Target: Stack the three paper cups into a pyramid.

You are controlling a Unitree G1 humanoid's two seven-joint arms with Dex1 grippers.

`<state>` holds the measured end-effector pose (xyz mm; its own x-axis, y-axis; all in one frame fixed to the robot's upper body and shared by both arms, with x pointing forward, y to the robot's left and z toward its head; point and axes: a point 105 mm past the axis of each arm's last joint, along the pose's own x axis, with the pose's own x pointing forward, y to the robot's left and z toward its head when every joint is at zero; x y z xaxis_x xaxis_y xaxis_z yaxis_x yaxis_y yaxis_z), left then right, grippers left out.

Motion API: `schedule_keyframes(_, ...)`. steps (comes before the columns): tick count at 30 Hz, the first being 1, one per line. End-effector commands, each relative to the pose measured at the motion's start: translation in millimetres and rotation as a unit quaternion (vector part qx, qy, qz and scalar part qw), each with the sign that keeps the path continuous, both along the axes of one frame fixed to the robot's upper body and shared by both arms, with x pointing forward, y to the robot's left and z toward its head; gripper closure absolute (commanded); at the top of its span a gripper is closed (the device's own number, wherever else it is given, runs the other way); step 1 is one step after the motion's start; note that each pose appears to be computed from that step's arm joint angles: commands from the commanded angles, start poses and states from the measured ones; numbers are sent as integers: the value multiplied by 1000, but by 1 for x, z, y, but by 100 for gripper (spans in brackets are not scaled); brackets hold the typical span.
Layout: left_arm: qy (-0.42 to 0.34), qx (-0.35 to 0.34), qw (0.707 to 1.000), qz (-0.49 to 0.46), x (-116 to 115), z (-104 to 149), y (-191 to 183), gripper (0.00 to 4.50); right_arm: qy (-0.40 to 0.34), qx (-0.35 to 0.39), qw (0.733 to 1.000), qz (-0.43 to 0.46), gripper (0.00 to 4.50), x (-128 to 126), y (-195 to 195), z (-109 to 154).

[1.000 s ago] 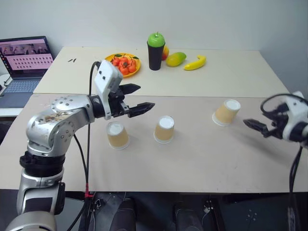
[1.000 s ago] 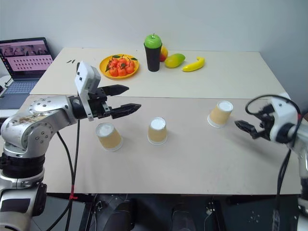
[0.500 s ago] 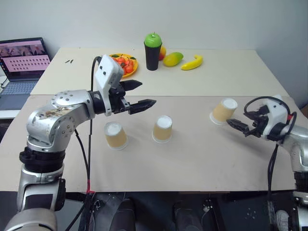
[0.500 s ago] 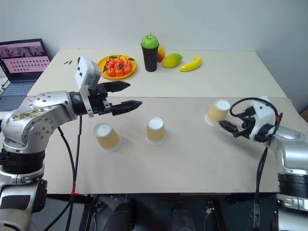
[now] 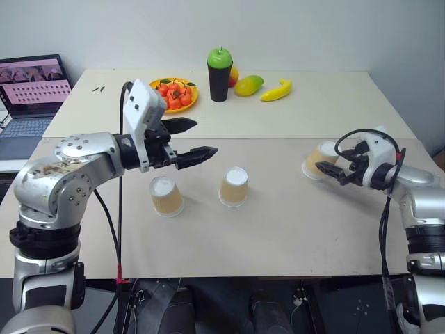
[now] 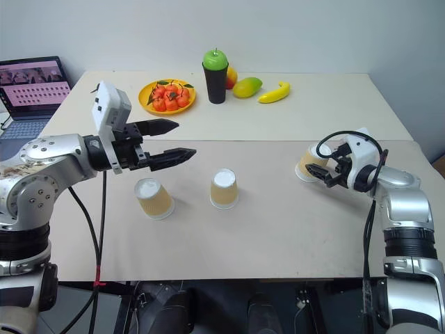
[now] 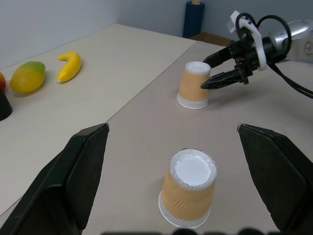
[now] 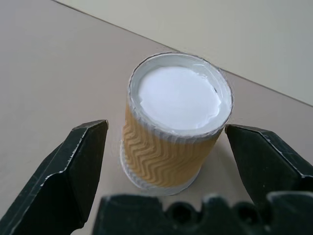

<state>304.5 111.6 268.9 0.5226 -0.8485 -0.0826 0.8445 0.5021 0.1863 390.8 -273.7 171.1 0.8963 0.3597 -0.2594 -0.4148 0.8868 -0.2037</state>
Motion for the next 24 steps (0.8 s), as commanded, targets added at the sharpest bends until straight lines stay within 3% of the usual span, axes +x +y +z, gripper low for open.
schedule_keyframes(1,-23,0,1000,2,-6,11,2,0,-33,-9,999,8,1,7,2,15)
schedule_keyframes(7,-23,2,1000,7,-9,11,2,0,-37,-9,999,9,1,16,4,14)
schedule_keyframes(13,-21,5,1000,13,-10,9,3,0,-39,-17,999,16,166,17,5,13)
schedule_keyframes(19,-15,4,1000,9,-8,4,1,0,-44,-22,997,66,166,6,24,29)
schedule_keyframes(24,-15,3,1000,4,-5,3,-1,0,-35,-29,985,166,166,-16,74,32)
